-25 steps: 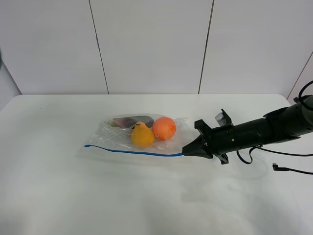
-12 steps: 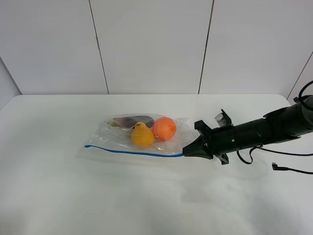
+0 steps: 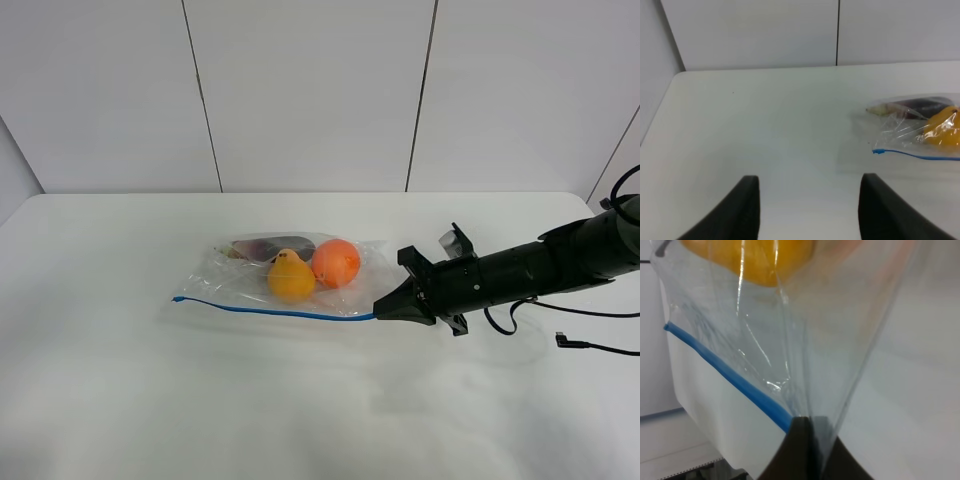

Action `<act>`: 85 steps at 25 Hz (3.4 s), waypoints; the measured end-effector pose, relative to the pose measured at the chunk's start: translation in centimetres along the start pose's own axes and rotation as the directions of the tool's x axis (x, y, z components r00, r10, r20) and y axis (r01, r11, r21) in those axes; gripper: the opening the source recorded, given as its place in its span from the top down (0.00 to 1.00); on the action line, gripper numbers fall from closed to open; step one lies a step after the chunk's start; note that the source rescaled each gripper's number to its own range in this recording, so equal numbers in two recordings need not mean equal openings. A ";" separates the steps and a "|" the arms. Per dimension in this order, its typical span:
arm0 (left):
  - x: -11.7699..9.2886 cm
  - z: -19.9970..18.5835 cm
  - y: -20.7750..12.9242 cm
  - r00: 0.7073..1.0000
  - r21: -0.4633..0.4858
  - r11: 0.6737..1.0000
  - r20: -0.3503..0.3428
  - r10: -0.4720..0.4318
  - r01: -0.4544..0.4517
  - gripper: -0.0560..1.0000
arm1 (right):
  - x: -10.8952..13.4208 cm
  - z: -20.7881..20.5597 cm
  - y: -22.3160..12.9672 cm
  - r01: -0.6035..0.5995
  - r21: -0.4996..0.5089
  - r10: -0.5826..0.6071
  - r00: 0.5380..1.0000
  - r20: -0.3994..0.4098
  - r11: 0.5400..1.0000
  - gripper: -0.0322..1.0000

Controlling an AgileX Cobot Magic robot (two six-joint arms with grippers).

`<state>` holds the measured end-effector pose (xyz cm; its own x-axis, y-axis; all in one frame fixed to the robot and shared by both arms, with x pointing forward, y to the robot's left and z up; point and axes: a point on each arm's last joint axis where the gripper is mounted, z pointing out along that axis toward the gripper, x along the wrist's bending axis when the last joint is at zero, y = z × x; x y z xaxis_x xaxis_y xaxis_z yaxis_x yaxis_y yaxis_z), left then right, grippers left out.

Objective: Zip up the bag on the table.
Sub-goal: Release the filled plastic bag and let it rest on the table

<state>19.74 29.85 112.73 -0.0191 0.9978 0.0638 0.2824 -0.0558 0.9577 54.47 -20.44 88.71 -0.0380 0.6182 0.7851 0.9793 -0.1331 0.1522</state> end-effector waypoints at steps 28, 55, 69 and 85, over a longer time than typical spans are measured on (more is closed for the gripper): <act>-0.8 4.9 -6.4 0.998 0.244 0.969 0.055 -0.041 0.026 0.23 | -0.1 0.0 -0.1 0.016 0.006 -0.016 1.000 0.011 1.000 0.97; -0.8 5.7 -6.6 0.998 0.204 0.978 0.050 -0.047 0.036 0.23 | -0.1 0.0 -0.1 0.025 0.014 -0.025 1.000 0.013 1.000 0.92; -0.8 5.7 -6.6 0.998 0.204 0.978 0.049 -0.048 0.037 0.23 | -0.1 0.0 -0.1 0.027 0.016 -0.027 1.000 0.013 1.000 0.55; -0.8 5.7 -6.6 0.998 0.204 0.978 0.049 -0.048 0.037 0.23 | 1.5 -1.8 0.9 0.132 0.021 -0.132 0.991 0.018 0.991 0.00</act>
<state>23.34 29.63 104.80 0.0146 0.9999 0.0037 0.4710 -0.0102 0.8821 54.97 -21.00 91.08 -0.1637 0.6443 0.7470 0.9696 -0.0344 0.2422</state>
